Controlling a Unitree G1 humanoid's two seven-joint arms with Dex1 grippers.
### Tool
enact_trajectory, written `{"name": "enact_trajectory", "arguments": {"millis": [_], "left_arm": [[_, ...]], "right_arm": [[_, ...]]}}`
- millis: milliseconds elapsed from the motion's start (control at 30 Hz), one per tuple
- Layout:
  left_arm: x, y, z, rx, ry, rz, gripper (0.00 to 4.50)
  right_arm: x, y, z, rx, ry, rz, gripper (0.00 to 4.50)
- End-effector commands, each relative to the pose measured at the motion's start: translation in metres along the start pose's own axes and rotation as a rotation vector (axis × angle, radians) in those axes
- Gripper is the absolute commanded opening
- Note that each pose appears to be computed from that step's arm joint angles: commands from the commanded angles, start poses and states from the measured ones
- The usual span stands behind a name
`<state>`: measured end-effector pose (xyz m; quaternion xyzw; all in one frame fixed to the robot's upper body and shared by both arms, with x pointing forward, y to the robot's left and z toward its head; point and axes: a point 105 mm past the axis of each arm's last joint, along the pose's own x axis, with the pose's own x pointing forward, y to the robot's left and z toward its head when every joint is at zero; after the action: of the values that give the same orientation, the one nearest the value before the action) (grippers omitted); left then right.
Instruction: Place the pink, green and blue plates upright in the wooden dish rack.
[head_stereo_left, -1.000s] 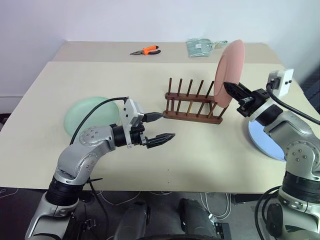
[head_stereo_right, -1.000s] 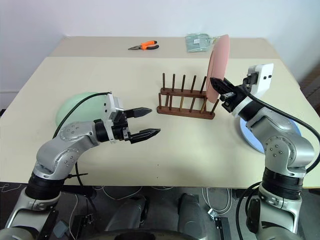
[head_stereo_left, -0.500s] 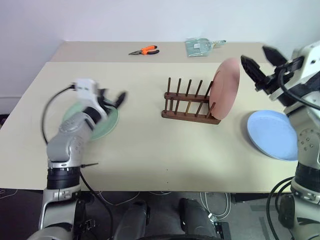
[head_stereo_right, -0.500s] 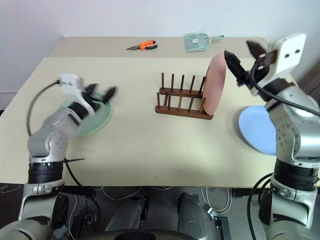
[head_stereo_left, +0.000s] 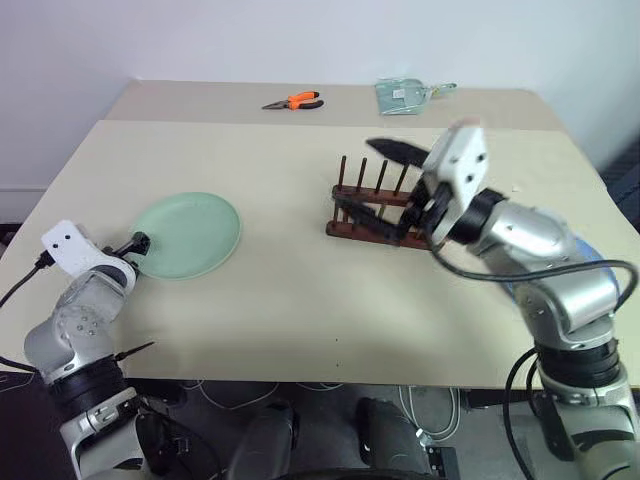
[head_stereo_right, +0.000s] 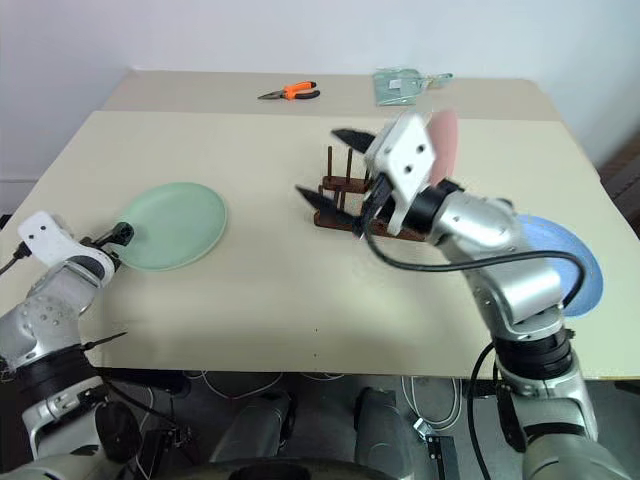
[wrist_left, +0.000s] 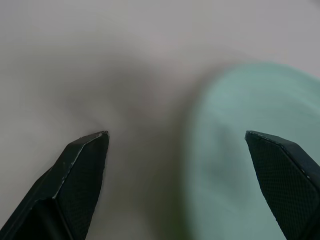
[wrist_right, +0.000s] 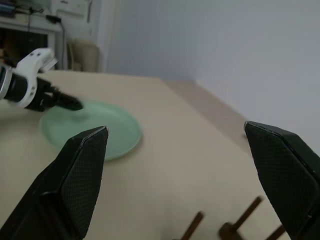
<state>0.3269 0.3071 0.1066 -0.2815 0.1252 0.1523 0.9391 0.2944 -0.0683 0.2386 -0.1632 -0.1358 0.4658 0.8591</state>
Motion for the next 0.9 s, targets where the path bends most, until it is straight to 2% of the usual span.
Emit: {"name": "enact_trajectory", "arguments": {"millis": [33,133,267,367,433,533,633,733,767,833,900], "left_arm": [[-0.003,-0.011,-0.011,-0.057,0.041,-0.063,3.66],[0.0,-0.014,-0.016,-0.088,0.05,-0.058,2.21],[0.0,-0.048,-0.003,0.012,-0.021,-0.194,0.08],[-0.017,-0.123,0.021,0.166,-0.15,-0.479,0.03],[-0.03,-0.159,0.03,0.201,-0.198,-0.606,0.03],[-0.042,-0.188,0.038,0.215,-0.229,-0.707,0.03],[-0.067,-0.232,0.036,0.309,-0.238,-0.856,0.03],[-0.079,-0.246,0.036,0.312,-0.235,-0.917,0.03],[-0.081,-0.247,0.036,0.307,-0.232,-0.926,0.0],[-0.084,-0.247,0.035,0.309,-0.225,-0.932,0.0],[-0.084,-0.244,0.035,0.308,-0.221,-0.932,0.0]], "right_arm": [[0.004,0.013,0.005,-0.055,-0.031,0.03,4.5],[0.005,0.017,-0.002,-0.074,-0.008,0.038,4.5],[0.005,0.016,-0.01,-0.067,0.039,0.05,4.5],[0.008,0.018,-0.016,-0.249,0.093,0.073,4.5],[0.014,0.02,-0.017,-0.362,0.102,0.079,4.5],[0.022,0.02,-0.018,-0.468,0.103,0.077,4.5],[0.036,0.008,-0.026,-0.638,0.144,0.036,4.5],[0.042,-0.003,-0.033,-0.735,0.18,0.009,4.5],[0.043,-0.005,-0.034,-0.752,0.184,0.005,3.97],[0.042,-0.008,-0.036,-0.779,0.193,-0.001,3.24],[0.042,-0.008,-0.037,-0.792,0.191,-0.003,2.11]]}}
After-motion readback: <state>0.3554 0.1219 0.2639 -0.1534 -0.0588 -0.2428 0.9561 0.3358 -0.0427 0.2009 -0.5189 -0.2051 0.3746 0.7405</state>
